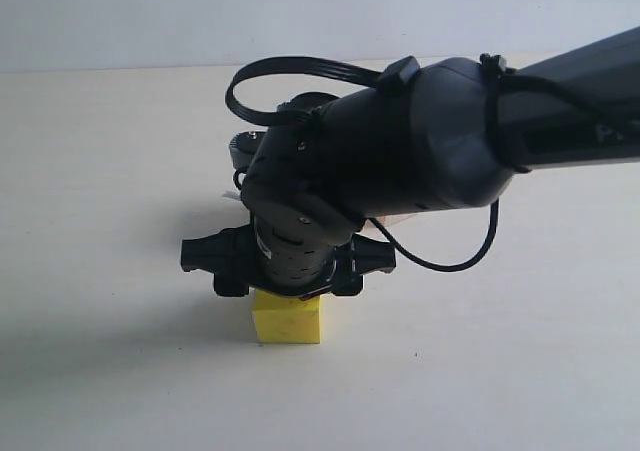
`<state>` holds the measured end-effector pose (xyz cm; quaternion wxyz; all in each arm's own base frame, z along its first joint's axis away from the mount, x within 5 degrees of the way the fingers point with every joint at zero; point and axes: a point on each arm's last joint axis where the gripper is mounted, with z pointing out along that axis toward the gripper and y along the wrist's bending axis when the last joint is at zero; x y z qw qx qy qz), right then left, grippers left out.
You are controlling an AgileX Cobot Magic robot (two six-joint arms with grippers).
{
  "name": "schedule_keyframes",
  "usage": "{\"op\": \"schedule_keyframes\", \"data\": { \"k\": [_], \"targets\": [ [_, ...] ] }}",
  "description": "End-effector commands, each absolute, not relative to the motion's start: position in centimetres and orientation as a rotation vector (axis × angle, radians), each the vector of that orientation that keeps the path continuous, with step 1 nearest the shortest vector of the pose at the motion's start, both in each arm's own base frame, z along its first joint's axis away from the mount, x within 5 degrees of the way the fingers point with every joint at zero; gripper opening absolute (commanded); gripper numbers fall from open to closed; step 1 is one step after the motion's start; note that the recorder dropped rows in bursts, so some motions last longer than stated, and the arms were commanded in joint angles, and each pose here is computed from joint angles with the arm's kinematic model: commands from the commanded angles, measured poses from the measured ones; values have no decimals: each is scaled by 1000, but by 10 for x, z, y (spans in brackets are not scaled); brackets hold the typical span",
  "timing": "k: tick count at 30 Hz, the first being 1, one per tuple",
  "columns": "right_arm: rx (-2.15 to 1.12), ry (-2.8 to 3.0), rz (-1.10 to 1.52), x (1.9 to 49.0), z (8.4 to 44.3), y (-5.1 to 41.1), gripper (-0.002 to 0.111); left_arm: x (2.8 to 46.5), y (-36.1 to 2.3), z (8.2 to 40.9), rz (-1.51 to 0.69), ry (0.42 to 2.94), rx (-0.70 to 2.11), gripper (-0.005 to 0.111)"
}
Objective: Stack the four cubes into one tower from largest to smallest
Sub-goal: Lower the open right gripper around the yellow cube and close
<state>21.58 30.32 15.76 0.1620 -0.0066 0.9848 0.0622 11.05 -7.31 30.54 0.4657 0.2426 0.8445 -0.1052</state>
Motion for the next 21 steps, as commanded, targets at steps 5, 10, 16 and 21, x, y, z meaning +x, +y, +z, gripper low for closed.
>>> {"op": "schedule_keyframes", "data": {
  "k": [5, 10, 16, 21],
  "targets": [
    [-33, 2796, 184, 219, 159, 304, 70, 110, -73, 304, -265, 2074, 590, 0],
    [-35, 2801, 165, 218, 159, 303, 70, 110, -73, 304, -265, 2074, 590, 0],
    [-35, 2801, 165, 218, 159, 303, 70, 110, -73, 304, -265, 2074, 590, 0],
    [-40, 2799, 170, 219, 158, 303, 70, 110, -73, 304, -265, 2074, 590, 0]
  ]
}}
